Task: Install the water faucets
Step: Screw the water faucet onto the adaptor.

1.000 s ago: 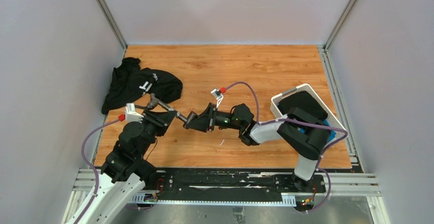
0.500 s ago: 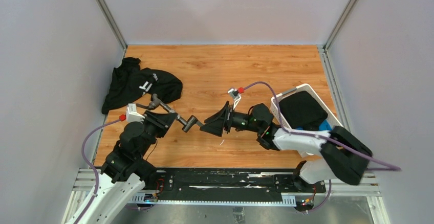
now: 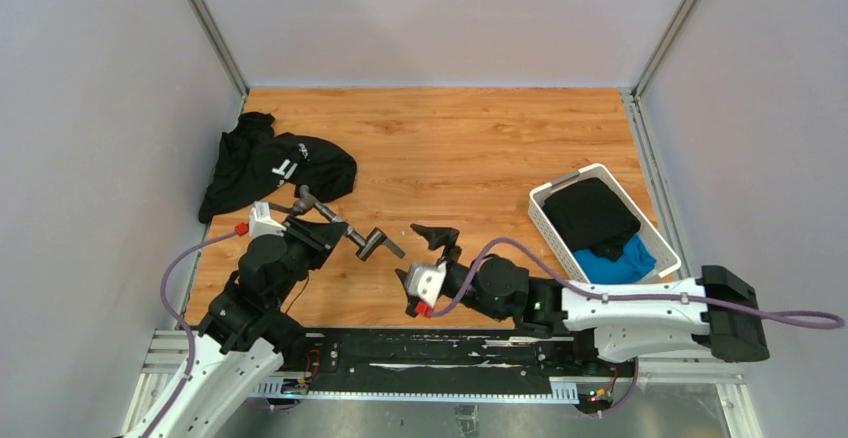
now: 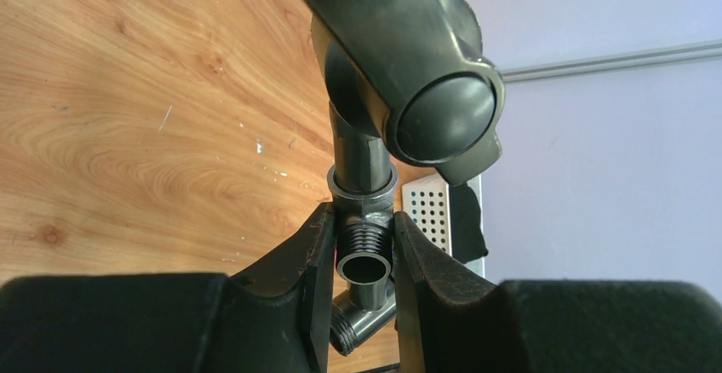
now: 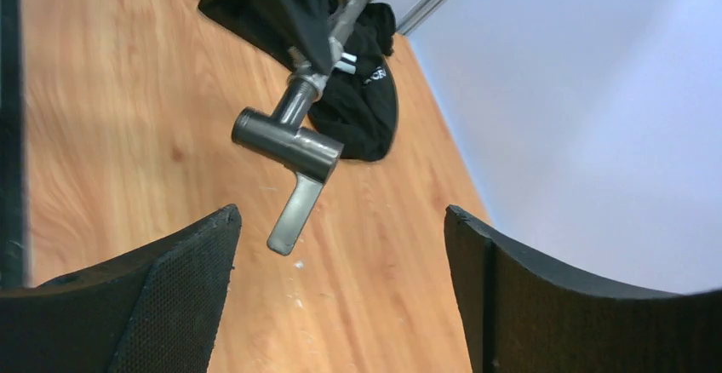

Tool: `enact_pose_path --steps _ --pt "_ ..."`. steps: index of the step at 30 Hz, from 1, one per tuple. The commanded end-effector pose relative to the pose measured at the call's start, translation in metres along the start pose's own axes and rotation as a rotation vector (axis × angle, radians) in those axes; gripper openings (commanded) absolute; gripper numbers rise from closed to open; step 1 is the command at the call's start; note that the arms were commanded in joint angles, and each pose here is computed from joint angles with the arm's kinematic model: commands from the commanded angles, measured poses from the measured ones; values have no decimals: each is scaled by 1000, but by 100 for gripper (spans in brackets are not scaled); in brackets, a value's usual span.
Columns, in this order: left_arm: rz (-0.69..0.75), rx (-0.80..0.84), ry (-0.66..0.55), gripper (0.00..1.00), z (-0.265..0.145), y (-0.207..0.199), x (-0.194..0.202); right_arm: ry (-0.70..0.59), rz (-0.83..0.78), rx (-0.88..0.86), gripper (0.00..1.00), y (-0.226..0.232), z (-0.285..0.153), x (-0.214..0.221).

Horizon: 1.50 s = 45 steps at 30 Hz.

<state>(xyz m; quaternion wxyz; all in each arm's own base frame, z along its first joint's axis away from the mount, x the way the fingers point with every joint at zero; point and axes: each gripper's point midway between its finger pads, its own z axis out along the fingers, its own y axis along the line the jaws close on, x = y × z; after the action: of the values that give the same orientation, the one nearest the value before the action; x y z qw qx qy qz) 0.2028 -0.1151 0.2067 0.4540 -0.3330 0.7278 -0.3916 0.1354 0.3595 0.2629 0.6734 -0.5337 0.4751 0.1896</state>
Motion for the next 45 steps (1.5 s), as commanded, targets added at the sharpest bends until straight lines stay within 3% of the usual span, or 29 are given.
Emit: enact_pose_path --steps 1,6,10,17,22,34,41,45 --pt "-34 136 -58 0 -8 -45 -20 -2 -566 52 90 7 9 2" --pt "-34 133 -64 0 -10 -45 -22 4 -841 80 94 32 37 7" --pt "-34 132 -66 0 -11 -45 -23 10 -969 149 96 42 55 13" --pt "-38 135 -60 0 -13 -45 -22 40 -1054 337 96 39 78 20" --pt "-38 139 -58 0 -14 -45 -22 77 -1056 349 93 40 88 33" --pt "-36 144 -59 0 -16 -46 -22 121 -976 397 40 24 90 40" --pt "-38 144 -58 0 -16 -44 -21 76 -811 398 22 21 90 24" --pt "-45 143 -53 0 -14 -42 -19 -13 -524 312 23 24 79 12"
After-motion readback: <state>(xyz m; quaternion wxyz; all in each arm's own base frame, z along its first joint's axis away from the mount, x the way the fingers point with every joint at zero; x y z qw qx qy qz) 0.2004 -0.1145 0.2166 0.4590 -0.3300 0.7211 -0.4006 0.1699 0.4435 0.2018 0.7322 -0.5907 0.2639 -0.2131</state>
